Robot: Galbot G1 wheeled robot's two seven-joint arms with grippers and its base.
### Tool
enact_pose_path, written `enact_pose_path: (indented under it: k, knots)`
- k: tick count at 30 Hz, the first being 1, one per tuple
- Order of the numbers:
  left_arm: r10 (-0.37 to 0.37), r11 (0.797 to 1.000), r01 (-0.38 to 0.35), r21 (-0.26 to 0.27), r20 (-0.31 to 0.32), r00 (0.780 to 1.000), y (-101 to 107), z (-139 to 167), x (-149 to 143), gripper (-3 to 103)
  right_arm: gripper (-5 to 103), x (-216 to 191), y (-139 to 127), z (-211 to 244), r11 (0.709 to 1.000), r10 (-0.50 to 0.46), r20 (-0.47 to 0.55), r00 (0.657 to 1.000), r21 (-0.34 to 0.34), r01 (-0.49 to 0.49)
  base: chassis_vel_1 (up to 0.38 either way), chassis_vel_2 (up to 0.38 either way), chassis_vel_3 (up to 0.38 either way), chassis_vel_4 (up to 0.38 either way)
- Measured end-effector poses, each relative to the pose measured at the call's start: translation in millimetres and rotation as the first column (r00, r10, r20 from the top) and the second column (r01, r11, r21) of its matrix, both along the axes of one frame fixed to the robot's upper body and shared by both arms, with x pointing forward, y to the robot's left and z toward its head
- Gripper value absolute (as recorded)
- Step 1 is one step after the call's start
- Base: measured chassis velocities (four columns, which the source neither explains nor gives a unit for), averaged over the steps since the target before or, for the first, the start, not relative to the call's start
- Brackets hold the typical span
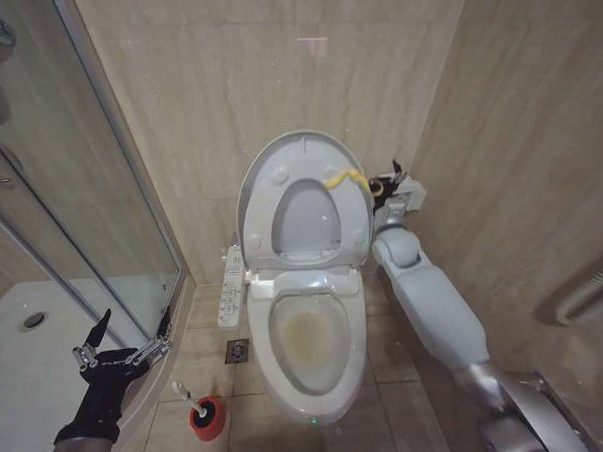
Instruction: Open the toilet lid, clean the toilet bowl with a toilet brush, close the toilet lid, and flush.
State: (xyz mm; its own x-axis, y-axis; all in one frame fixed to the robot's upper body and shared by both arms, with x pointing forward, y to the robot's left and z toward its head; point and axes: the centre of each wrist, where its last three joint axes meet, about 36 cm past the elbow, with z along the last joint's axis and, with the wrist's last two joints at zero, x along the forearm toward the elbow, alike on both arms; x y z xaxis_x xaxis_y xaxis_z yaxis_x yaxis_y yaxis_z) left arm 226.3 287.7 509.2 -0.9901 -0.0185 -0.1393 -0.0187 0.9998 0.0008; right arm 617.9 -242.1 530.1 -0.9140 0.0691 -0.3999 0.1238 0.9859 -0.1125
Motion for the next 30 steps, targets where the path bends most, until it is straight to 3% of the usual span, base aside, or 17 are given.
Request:
enact_pose_path:
  k: [5,10,19,24,30]
  knots:
    - [0.000,1.000,0.000,0.000,0.000,1.000,0,0,0,100,100,-38,4,1,0.999,0.037,-0.010,0.999,-0.003,-0.037,0.006,-0.023,-0.028,0.013]
    - [0.000,1.000,0.000,0.000,0.000,1.000,0,0,0,100,100,-105,5,3,0.996,0.077,-0.038,0.996,0.048,-0.075,0.000,0.000,0.000,0.000]
    - [0.000,1.000,0.000,0.000,0.000,1.000,0,0,0,100,100,-218,-3,-34,0.996,0.031,-0.178,0.984,0.093,-0.014,0.000,0.000,0.000,0.000]
    - [0.000,1.000,0.000,0.000,0.000,1.000,0,0,0,100,100,-254,9,-51,0.990,0.035,-0.247,0.968,0.139,0.000,0.000,0.000,0.000,0.000]
    - [0.000,1.000,0.000,0.000,0.000,1.000,0,0,0,100,100,-277,21,-78,0.990,0.042,-0.308,0.950,0.144,0.003,0.000,0.000,0.000,0.000]
